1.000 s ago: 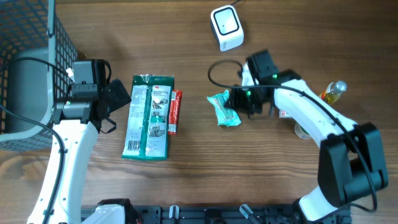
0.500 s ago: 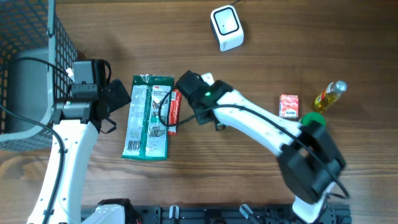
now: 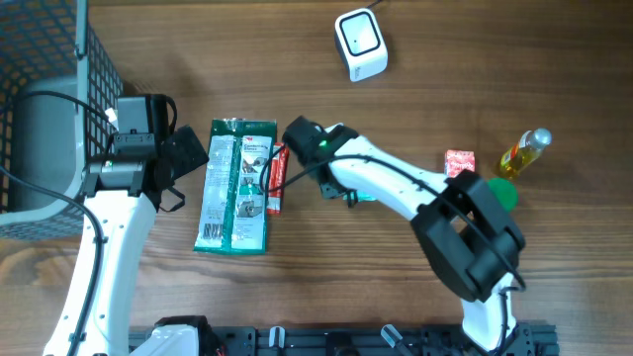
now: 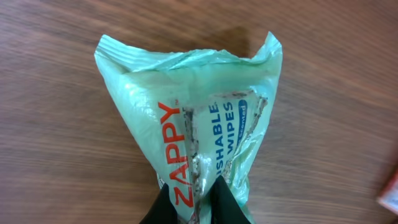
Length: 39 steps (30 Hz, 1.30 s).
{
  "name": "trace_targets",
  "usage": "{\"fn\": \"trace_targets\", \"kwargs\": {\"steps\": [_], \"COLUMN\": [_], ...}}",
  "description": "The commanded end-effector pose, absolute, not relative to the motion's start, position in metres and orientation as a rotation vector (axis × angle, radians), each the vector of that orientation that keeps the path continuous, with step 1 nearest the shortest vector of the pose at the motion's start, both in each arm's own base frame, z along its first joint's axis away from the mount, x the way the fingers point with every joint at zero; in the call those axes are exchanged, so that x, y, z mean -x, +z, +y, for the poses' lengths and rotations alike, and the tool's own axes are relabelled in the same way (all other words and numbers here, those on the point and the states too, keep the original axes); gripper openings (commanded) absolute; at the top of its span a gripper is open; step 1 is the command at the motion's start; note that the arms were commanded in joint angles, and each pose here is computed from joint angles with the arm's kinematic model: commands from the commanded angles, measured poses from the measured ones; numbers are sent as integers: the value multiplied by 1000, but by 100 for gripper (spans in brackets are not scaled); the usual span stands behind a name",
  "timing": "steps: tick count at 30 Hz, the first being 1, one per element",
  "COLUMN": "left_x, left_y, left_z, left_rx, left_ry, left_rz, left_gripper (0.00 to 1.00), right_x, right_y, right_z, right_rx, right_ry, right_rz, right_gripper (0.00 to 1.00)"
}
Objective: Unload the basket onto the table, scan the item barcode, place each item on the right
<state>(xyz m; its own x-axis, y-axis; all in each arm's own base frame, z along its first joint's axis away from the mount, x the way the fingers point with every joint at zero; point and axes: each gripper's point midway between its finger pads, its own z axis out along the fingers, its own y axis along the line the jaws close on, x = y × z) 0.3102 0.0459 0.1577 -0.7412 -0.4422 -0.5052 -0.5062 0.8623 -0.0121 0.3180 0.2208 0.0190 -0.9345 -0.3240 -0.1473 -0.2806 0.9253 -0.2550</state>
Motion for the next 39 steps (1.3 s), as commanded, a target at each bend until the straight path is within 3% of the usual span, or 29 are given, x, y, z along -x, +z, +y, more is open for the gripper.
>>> {"fn": "trace_targets", "kwargs": {"steps": [1,5,15,23,29,37,39], "left_x": [-312,-312,-312,-312,-312,-312,-312], "left_y": [161,161,161,161,161,161,161], "left_z": [49,49,49,49,49,49,49], "left_rx": [715,715,715,715,715,715,715], "left_ry": [180,180,181,181,181,181,180], "left_rz": [2509,2509,2509,2509,2509,2509,2509], "left_gripper": [100,100,100,100,100,100,100], "right_x": [-319,-314,-314,-327,-325,-327,-327], "right_y": [96,134,56,13,-8,-12,-13], "right_z": [279,300,298,246,219,190,182], "right_rx": [479,466,256,61,9,-87,-134], "right_ry": [434,1040,1328,1106,860,837,830], "right_rz": [2899,2837,2762,2821,2897,2938,2950], "right_gripper": [4,4,4,4,12,15,40]}}
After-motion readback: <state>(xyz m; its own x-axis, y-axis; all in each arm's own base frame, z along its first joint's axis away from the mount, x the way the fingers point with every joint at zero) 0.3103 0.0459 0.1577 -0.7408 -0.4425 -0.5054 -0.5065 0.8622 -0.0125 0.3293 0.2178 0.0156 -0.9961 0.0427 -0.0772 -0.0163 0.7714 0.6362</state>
